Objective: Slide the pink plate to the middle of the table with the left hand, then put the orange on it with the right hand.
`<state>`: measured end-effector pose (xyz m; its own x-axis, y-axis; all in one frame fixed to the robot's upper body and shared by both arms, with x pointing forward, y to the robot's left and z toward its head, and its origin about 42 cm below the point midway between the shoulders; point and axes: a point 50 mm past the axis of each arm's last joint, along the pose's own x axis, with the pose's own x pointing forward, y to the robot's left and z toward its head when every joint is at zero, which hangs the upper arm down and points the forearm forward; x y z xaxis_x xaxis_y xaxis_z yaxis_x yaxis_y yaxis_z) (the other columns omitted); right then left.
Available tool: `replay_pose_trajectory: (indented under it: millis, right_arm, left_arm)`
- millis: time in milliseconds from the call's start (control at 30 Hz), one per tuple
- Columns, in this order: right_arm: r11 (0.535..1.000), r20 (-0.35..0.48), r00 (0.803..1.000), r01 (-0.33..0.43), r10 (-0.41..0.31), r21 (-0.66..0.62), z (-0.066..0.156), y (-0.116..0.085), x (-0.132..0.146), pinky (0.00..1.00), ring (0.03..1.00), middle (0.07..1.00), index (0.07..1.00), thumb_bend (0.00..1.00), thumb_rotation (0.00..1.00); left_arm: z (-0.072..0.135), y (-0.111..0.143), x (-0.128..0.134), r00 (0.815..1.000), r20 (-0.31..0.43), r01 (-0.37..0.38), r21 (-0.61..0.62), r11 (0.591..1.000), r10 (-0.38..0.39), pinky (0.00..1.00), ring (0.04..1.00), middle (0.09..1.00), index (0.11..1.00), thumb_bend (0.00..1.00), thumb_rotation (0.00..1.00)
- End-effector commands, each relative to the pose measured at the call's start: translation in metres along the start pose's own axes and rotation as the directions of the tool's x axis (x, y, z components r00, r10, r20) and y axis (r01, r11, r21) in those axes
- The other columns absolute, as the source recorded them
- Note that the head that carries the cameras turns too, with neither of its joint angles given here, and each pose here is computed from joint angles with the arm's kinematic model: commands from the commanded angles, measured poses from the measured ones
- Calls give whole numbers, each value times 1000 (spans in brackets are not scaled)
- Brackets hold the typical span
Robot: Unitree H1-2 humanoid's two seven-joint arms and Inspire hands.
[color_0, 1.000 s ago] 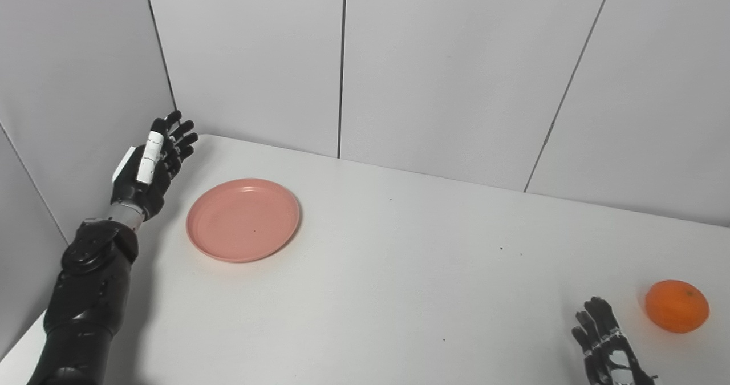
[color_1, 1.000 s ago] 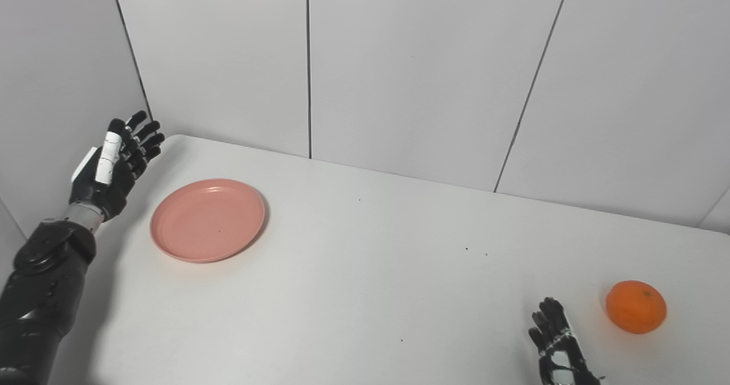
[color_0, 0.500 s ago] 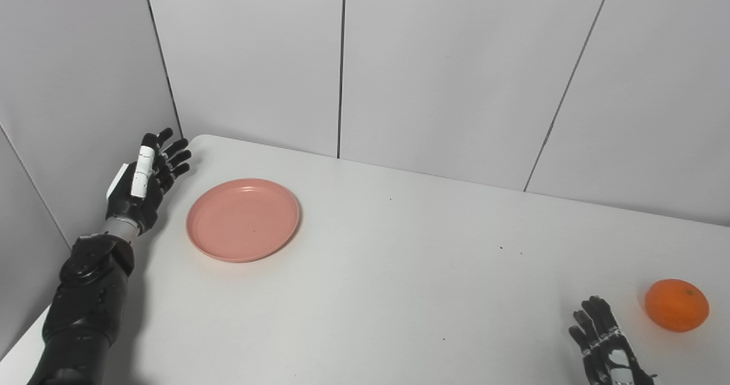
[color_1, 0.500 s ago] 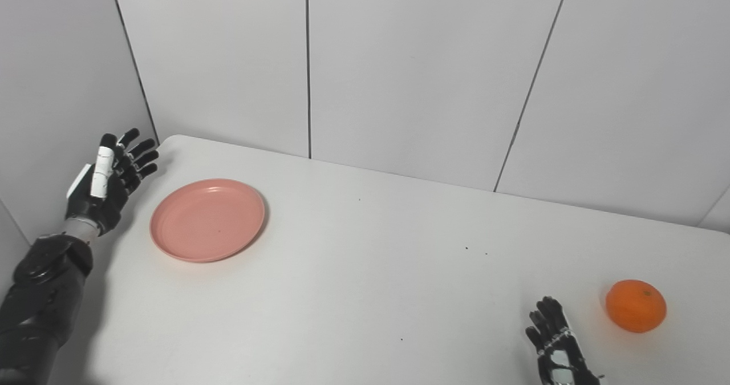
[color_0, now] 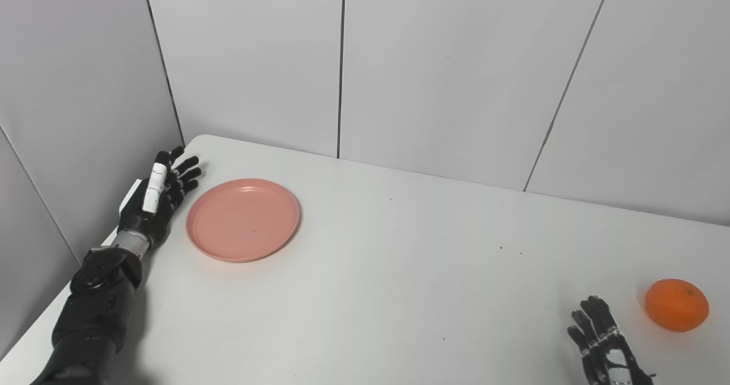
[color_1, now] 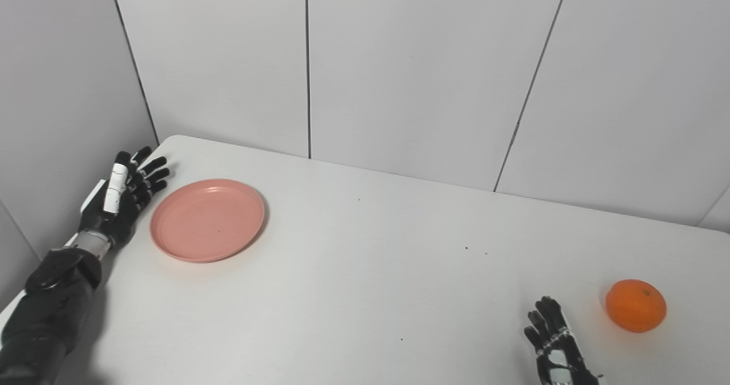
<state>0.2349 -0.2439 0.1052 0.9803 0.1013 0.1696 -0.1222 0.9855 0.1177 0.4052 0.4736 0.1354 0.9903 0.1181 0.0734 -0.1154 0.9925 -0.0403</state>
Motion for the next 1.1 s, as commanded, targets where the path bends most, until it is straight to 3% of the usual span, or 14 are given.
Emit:
replay_pose_trajectory:
  millis: [0, 400, 1067]
  right_arm:
    - [999, -166, 986, 34, -31, 15, -41, -10, -23, 953, 945, 944, 920, 764, 819]
    - [999, -161, 986, 35, -32, 16, -39, -7, -24, 943, 944, 944, 920, 771, 812]
    - [999, -159, 987, 31, -27, 20, -37, -6, -25, 931, 929, 938, 918, 750, 799]
  left_arm:
    - [30, -4, 23, 995, 92, 29, 39, 999, -33, 965, 912, 905, 943, 976, 921]
    - [6, -20, 19, 997, 43, 68, 21, 997, -69, 895, 881, 876, 910, 998, 859]
    - [8, -49, 10, 988, 47, 146, -23, 989, -145, 852, 871, 862, 906, 984, 893]
